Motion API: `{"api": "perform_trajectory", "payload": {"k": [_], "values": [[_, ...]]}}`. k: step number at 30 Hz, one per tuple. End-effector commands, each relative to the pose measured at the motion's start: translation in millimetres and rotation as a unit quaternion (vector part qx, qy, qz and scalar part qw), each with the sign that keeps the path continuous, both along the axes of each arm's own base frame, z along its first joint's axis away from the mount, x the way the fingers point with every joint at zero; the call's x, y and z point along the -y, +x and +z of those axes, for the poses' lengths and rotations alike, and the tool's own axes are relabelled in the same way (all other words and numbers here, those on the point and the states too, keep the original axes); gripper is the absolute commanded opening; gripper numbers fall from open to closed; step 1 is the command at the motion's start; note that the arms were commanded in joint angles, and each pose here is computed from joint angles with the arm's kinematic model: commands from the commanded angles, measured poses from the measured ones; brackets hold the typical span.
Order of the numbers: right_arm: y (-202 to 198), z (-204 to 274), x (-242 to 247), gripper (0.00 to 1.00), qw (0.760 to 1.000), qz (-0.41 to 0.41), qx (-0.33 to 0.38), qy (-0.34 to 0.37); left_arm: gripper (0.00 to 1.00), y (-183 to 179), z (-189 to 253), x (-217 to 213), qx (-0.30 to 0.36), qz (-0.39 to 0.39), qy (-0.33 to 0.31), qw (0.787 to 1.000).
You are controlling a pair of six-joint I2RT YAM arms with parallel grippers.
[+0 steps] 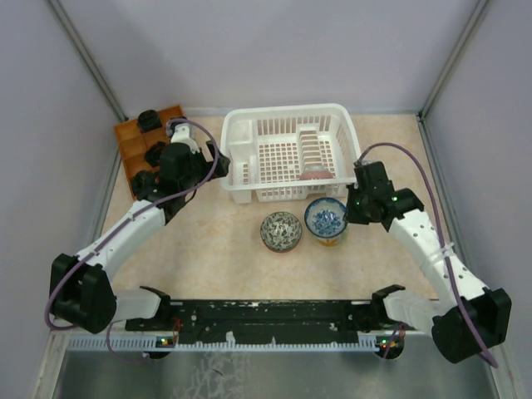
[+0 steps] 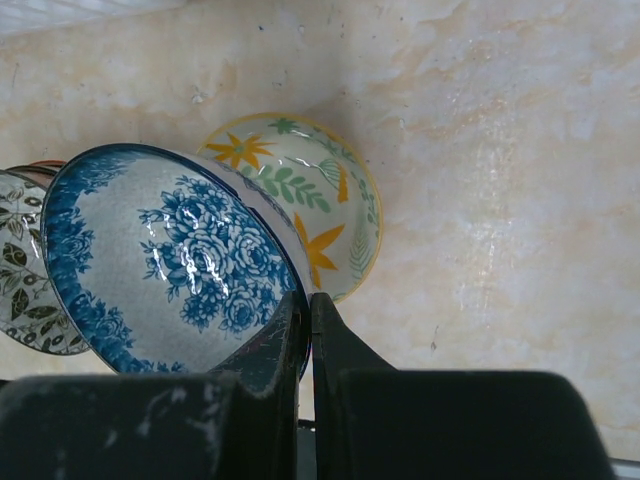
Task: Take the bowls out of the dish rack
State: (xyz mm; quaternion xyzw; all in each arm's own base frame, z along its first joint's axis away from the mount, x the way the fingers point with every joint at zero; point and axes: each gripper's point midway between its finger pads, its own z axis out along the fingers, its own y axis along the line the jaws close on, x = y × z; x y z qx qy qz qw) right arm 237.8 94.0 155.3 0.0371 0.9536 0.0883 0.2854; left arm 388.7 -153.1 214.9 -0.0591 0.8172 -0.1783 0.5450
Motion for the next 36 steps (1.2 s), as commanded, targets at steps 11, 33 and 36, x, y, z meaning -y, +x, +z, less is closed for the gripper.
{"api": "perform_trajectory", "payload": {"k": [11, 33, 36], "values": [[33.3, -18.5, -18.1, 0.00, 0.999, 0.000, 0.025, 0.041, 0.99, 2.5, 27.0, 1.3, 0.028, -0.003, 0.001, 1.000], [15.9, -61.6, 1.1, 0.00, 0.999, -0.019, -0.003, 0.049, 0.99, 1.8, 23.4, -0.3, 0.026, 0.001, 0.002, 1.000], [15.0, -61.7, 2.8, 0.00, 0.998, -0.022, -0.003, 0.052, 0.99, 1.8, 21.7, -0.8, 0.024, 0.003, 0.002, 1.000]]}}
